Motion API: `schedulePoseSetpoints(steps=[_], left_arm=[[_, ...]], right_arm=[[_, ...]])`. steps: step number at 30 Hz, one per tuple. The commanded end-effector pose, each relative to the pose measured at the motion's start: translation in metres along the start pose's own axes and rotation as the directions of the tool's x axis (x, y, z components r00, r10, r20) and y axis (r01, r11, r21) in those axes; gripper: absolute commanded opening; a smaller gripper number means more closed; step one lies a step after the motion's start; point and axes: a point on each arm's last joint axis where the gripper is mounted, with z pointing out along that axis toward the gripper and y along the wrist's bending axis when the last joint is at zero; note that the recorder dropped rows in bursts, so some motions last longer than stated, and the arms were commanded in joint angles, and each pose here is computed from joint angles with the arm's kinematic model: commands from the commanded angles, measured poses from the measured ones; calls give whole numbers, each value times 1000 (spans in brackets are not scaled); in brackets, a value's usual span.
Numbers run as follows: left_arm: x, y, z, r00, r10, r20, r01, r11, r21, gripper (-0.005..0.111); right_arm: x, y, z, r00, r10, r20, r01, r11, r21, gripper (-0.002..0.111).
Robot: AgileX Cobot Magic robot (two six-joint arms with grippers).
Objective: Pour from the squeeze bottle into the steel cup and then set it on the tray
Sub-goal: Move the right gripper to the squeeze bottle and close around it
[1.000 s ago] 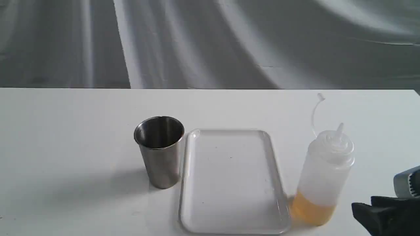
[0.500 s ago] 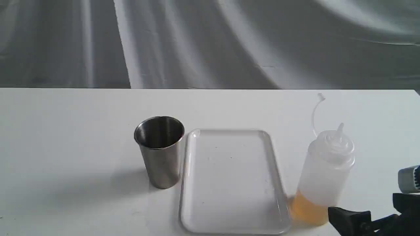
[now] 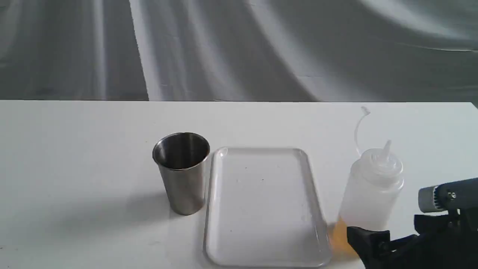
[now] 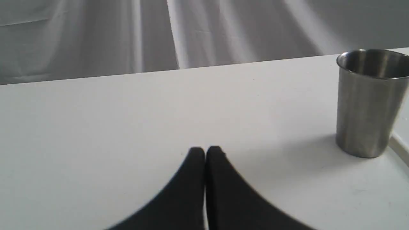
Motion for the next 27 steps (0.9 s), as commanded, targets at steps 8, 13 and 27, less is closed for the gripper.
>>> schedulePoseSetpoints(steps=[8,13,27], left_arm=[[1,0,0,1000,-5,6,5,1000,-1,0],[1,0,0,1000,-5,6,5,1000,-1,0],[1,0,0,1000,-5,6,5,1000,-1,0]], right_arm=[[6,-10,31,996,22,85,-28,998,62,105],[1,-11,49,997,-40,71,35,997,69,105],[-8,-12,68,995,-39,93,32,997,70,97]])
